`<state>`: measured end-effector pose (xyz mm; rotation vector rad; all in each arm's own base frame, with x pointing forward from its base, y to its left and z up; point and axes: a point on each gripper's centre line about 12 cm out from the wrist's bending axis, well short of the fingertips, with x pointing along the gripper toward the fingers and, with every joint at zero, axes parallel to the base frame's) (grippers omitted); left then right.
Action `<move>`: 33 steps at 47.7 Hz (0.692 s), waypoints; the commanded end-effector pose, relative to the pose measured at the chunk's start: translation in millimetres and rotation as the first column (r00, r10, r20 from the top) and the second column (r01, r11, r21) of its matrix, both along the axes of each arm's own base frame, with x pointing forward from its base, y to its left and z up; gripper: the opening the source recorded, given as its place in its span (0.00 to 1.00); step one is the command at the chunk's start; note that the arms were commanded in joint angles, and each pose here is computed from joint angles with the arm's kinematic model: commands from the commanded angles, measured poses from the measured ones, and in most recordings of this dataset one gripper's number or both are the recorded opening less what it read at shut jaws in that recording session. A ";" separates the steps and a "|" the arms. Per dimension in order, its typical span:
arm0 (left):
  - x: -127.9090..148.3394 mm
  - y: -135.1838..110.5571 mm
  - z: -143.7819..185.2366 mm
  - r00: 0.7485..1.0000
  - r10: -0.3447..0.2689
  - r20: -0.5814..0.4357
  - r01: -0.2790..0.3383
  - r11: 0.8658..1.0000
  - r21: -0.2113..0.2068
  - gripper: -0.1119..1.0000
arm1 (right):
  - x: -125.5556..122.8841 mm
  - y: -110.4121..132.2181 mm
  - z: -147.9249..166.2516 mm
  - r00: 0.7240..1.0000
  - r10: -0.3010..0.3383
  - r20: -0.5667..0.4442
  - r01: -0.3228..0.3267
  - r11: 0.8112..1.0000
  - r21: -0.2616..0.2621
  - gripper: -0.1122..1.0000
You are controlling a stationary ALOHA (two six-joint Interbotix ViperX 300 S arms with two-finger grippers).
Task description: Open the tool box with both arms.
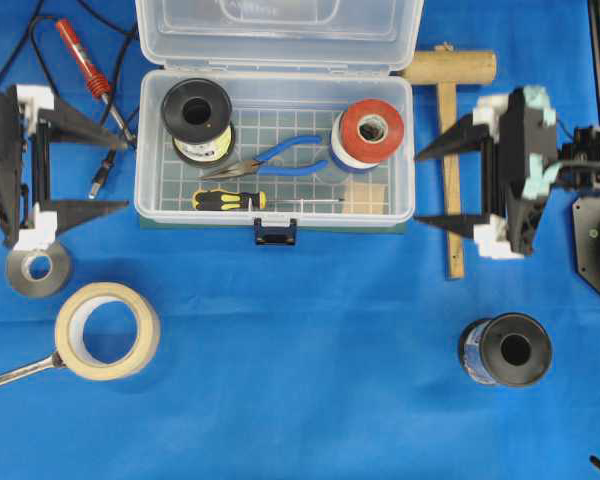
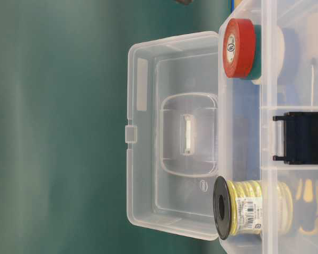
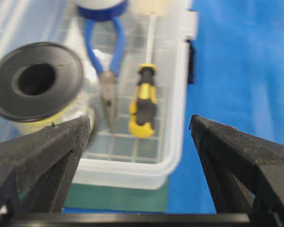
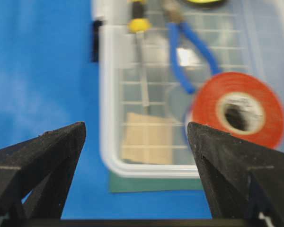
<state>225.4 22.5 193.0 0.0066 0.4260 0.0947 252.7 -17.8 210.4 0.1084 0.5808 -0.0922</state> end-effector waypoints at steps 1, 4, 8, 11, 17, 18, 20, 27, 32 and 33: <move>2.3 -2.6 3.2 1.000 -0.012 0.009 0.012 1.000 0.001 0.92 | 1.8 1.4 4.3 1.000 0.006 0.014 -0.006 1.000 -0.001 0.87; 1.8 -4.4 3.5 1.000 -0.019 0.011 0.020 1.000 0.000 0.92 | 1.0 1.4 4.8 1.000 0.008 0.015 -0.008 1.000 -0.005 0.87; 0.4 -8.0 4.3 0.999 -0.031 0.015 0.032 0.999 -0.007 0.92 | -2.2 1.6 6.7 1.000 0.008 0.023 -0.008 1.000 -0.006 0.87; -1.1 -12.6 5.4 0.999 -0.050 0.023 0.050 0.999 -0.011 0.92 | -6.7 2.7 9.0 0.999 0.011 0.032 -0.011 1.000 -0.005 0.87; -5.6 -22.6 7.2 0.995 -0.092 0.034 0.092 0.996 -0.015 0.92 | -18.3 4.7 16.3 0.998 0.016 0.053 -0.016 1.000 -0.006 0.87; -7.2 -23.6 6.4 0.995 -0.096 0.031 0.097 0.995 -0.016 0.92 | -20.7 4.8 16.8 0.998 0.016 0.055 -0.016 1.000 -0.006 0.87; -9.1 -25.3 6.3 0.994 -0.104 0.031 0.105 0.994 -0.016 0.92 | -25.2 5.1 17.3 0.998 0.017 0.056 -0.016 1.000 -0.006 0.87; -19.6 -26.5 5.1 0.993 -0.110 0.030 0.111 0.994 -0.019 0.92 | -42.7 6.3 17.3 0.997 0.015 0.077 -0.015 1.000 -0.002 0.87; -27.0 -26.4 4.6 0.993 -0.107 0.046 0.108 0.994 -0.025 0.92 | -54.0 7.1 11.9 0.996 0.011 0.088 -0.012 1.000 0.004 0.87; -28.5 -26.4 4.9 0.993 -0.106 0.052 0.108 0.994 -0.026 0.92 | -57.1 7.3 9.8 0.996 0.010 0.090 -0.011 1.000 0.007 0.87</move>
